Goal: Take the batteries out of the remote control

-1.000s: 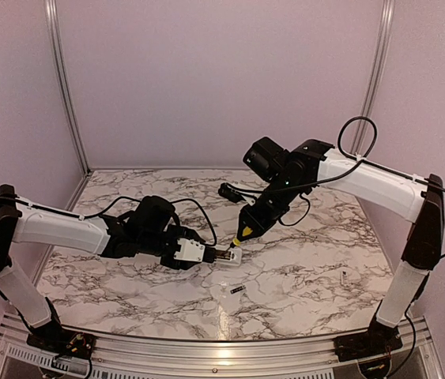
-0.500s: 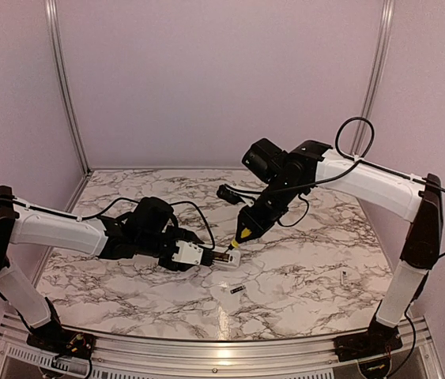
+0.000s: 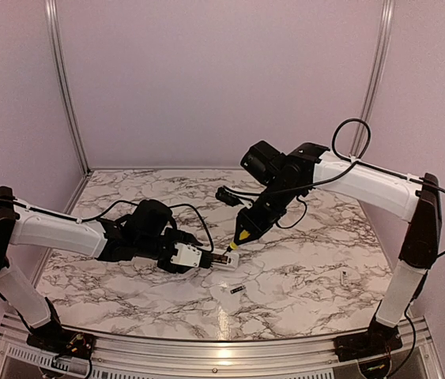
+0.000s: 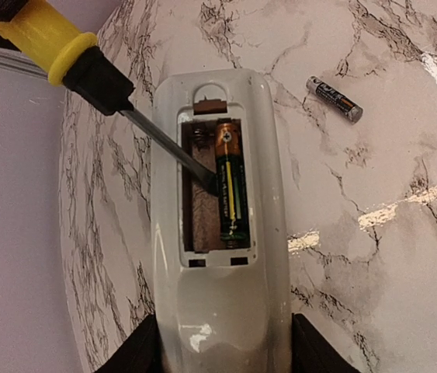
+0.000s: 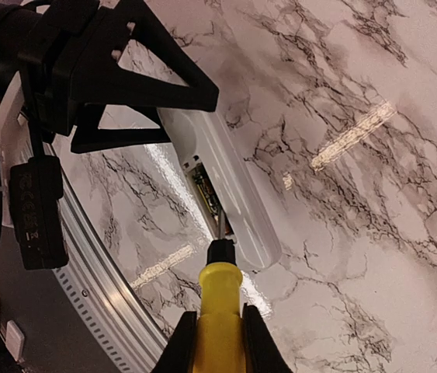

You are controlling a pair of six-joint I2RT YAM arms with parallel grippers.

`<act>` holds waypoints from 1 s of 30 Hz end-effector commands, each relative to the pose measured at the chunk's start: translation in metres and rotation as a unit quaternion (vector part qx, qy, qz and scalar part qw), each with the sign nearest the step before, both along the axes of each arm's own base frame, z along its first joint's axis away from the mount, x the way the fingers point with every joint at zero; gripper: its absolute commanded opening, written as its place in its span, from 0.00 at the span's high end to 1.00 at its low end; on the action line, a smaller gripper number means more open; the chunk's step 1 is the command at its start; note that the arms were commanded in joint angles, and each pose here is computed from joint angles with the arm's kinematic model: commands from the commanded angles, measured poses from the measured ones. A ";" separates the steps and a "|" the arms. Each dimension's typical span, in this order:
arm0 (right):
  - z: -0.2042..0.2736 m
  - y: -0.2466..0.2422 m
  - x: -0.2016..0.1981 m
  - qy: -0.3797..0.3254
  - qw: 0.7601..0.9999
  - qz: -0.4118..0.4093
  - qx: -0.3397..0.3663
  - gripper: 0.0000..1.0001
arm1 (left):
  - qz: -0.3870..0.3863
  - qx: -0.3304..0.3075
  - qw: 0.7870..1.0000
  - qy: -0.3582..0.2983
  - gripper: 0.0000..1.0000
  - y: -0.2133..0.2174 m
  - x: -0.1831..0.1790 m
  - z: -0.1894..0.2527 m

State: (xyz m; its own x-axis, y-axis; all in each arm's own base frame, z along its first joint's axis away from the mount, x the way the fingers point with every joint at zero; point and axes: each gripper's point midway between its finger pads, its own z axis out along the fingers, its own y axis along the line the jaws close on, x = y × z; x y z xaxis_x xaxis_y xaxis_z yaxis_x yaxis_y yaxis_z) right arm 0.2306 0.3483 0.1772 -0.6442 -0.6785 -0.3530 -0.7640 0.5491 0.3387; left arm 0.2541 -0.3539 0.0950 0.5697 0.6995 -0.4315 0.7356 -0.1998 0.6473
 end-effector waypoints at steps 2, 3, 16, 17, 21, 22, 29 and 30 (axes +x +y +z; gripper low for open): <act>-0.011 0.008 -0.008 0.025 1.000 0.010 0.002 1.00 | 0.013 -0.043 0.998 -0.053 1.00 -0.005 0.012 0.030; -0.011 0.008 -0.008 0.025 1.000 0.010 0.003 1.00 | 0.015 -0.044 0.997 -0.056 1.00 -0.005 0.013 0.031; -0.016 0.010 -0.005 0.022 1.000 0.012 -0.002 1.00 | 0.024 -0.052 0.996 -0.065 1.00 -0.007 0.018 0.033; -0.016 0.010 -0.005 0.021 1.000 0.012 -0.002 1.00 | 0.024 -0.052 0.996 -0.067 1.00 -0.007 0.019 0.033; -0.018 0.010 -0.004 0.020 1.000 0.014 -0.006 1.00 | 0.027 -0.057 0.995 -0.078 1.00 -0.008 0.022 0.035; -0.019 0.009 -0.004 0.021 1.000 0.016 -0.007 1.00 | 0.028 -0.055 0.995 -0.080 1.00 -0.008 0.022 0.034; -0.025 0.009 -0.004 0.023 0.999 0.019 -0.013 1.00 | 0.036 -0.054 0.993 -0.100 1.00 -0.006 0.028 0.034; -0.026 0.010 -0.003 0.023 0.999 0.019 -0.013 1.00 | 0.037 -0.054 0.993 -0.102 1.00 -0.006 0.029 0.034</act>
